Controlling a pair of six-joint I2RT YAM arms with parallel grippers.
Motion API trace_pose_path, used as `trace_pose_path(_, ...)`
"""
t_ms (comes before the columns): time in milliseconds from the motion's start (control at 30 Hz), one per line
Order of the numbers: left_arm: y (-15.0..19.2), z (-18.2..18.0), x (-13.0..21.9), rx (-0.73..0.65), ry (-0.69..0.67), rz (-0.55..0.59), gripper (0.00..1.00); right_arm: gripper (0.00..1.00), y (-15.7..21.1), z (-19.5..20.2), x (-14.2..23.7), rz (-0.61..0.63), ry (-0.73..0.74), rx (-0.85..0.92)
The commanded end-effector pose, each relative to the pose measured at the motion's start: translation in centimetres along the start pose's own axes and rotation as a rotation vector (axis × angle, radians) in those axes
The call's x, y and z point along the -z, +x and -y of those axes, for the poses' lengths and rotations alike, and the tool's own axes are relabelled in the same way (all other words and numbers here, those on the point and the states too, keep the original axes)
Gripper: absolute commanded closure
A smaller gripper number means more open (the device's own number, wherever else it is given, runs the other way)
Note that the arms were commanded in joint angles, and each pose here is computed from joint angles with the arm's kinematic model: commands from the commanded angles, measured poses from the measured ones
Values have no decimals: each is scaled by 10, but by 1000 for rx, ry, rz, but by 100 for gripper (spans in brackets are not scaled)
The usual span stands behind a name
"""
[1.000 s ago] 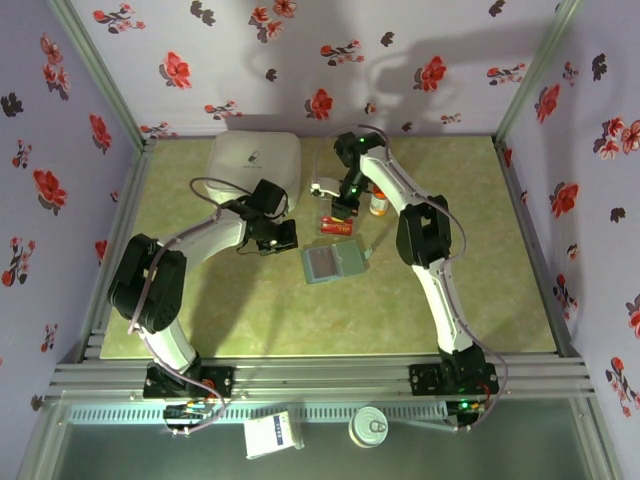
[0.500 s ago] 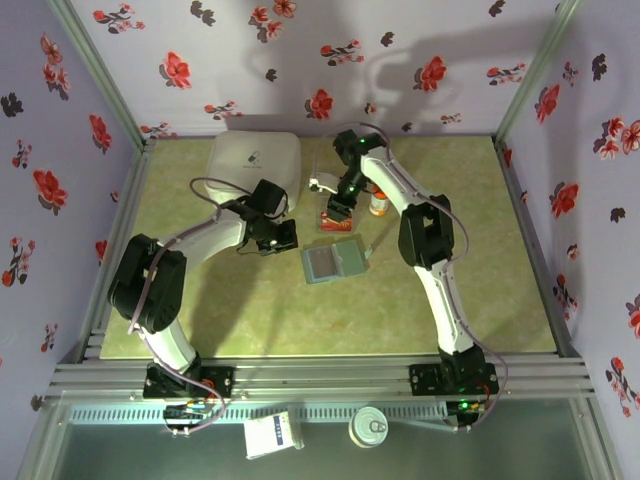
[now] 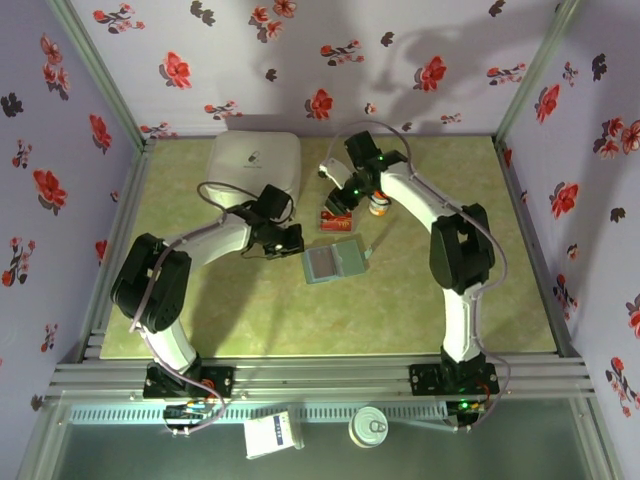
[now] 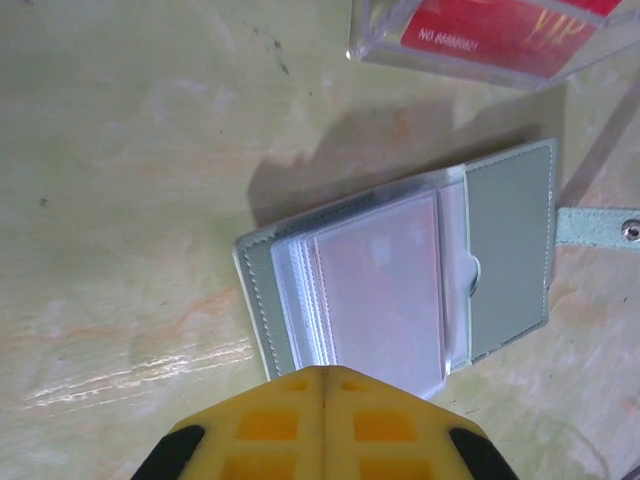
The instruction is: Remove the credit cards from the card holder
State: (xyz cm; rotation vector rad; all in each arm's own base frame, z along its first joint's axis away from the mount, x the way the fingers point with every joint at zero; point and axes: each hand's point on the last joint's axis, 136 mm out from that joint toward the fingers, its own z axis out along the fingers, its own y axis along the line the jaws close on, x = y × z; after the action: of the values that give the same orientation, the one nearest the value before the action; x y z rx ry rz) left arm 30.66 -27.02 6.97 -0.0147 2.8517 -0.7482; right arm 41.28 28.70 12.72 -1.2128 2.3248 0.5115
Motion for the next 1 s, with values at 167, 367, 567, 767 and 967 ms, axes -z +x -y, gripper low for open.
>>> trace_pose_path(167,22,-1,-22,0,-17,-60,100,61,5,-24,-4,107,91,-264)
trace_pose_path(367,38,-10,-34,21,-25,-101,100,61,41,-36,-12,30,135,-311)
trace_pose_path(567,45,-21,-40,29,-53,-115,100,61,64,-39,-10,-13,173,-315)
trace_pose_path(767,40,-29,-40,27,-85,-95,100,63,74,-33,0,-9,283,-388)
trace_pose_path(967,33,-32,-37,30,-89,-84,100,67,81,-45,3,28,298,-540)
